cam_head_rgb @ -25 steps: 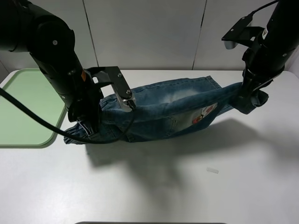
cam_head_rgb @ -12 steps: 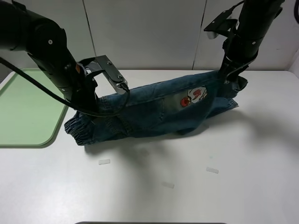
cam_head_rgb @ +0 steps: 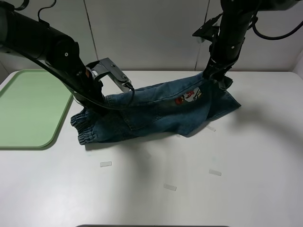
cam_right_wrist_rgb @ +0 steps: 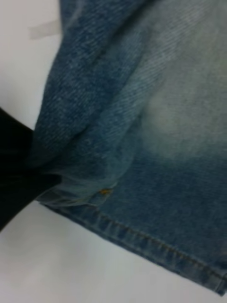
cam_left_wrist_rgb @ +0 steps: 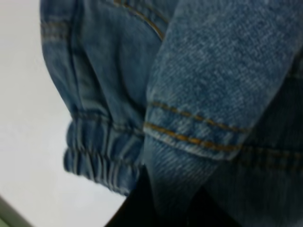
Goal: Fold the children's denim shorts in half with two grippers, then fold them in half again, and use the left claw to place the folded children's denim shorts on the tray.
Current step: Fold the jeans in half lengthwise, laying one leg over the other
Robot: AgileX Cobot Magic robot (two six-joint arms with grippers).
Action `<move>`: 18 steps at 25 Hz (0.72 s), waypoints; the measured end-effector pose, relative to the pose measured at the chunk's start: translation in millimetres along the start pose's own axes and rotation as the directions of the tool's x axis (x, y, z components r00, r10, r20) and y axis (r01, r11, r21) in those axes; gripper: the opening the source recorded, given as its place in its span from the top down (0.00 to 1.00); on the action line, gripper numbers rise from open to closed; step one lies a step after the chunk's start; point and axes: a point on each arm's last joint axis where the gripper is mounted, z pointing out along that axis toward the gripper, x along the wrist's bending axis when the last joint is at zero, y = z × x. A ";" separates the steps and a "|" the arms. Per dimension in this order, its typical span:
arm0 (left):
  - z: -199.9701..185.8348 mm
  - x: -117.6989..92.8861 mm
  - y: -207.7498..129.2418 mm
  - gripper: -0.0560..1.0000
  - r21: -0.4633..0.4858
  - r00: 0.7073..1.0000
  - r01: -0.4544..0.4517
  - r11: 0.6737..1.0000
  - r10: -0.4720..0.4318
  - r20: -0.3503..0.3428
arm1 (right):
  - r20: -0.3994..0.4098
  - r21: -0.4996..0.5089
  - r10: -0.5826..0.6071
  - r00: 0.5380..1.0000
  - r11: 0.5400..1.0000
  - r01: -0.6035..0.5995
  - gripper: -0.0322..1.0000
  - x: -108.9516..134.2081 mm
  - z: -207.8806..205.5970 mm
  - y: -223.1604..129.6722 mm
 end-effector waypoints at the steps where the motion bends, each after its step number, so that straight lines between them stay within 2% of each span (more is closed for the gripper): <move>1: 1.3 0.1 1.0 0.91 -0.012 1.000 0.007 1.000 -0.007 -0.003 | -0.003 0.006 -0.001 1.000 1.000 0.001 0.98 0.5 2.9 0.0; 7: 1.6 1.9 7.5 0.91 -0.081 1.000 0.022 0.997 -0.023 -0.021 | -0.007 0.013 -0.002 1.000 1.000 0.002 0.98 1.2 6.7 0.1; 11: 1.7 1.7 6.8 0.91 -0.074 1.000 0.023 0.997 -0.024 -0.019 | 0.006 0.013 -0.008 1.000 1.000 0.008 0.98 -0.3 6.8 -0.1; 18: 1.8 1.1 4.3 0.90 -0.046 1.000 0.025 0.999 -0.026 -0.012 | 0.080 -0.030 0.006 0.997 1.000 -0.003 0.98 -7.7 7.0 3.5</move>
